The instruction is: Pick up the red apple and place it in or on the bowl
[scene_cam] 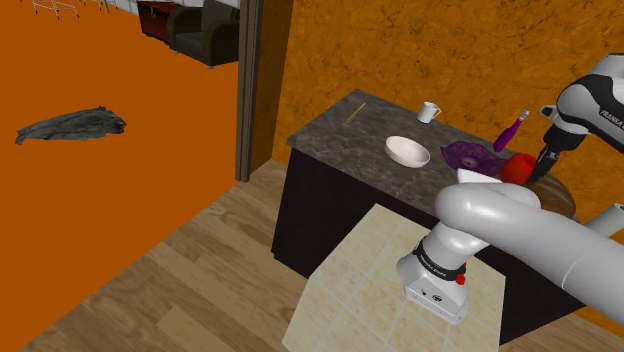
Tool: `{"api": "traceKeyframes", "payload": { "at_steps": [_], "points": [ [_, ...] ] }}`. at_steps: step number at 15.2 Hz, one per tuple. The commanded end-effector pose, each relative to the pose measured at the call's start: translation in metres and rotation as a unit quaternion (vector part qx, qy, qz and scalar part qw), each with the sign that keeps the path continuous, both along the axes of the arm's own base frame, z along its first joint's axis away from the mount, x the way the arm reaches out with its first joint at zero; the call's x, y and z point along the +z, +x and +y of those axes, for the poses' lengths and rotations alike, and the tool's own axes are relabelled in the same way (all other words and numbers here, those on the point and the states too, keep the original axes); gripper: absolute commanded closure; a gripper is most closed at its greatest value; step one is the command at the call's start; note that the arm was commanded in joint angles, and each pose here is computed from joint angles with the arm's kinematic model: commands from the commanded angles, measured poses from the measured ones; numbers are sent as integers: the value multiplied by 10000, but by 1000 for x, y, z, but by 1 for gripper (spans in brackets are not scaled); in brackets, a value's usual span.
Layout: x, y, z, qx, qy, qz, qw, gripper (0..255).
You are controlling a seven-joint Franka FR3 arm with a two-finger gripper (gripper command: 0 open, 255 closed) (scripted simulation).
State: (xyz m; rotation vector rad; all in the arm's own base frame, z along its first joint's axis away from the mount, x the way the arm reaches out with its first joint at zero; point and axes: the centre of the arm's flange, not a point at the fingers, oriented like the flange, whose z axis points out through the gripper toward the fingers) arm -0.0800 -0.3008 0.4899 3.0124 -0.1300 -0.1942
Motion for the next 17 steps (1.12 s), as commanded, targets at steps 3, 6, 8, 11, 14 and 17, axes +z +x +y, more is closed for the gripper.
{"api": "traceKeyframes", "payload": {
  "at_steps": [3,6,8,11,14,17],
  "points": [
    [-21,0,0,1,-2,0,10000,255],
    [-37,0,0,1,-2,0,10000,255],
    [-48,0,0,1,-2,0,10000,255],
    [-48,0,0,1,-2,0,10000,255],
    [-48,0,0,1,-2,0,10000,255],
    [-48,0,0,1,-2,0,10000,0]
  ]
}}
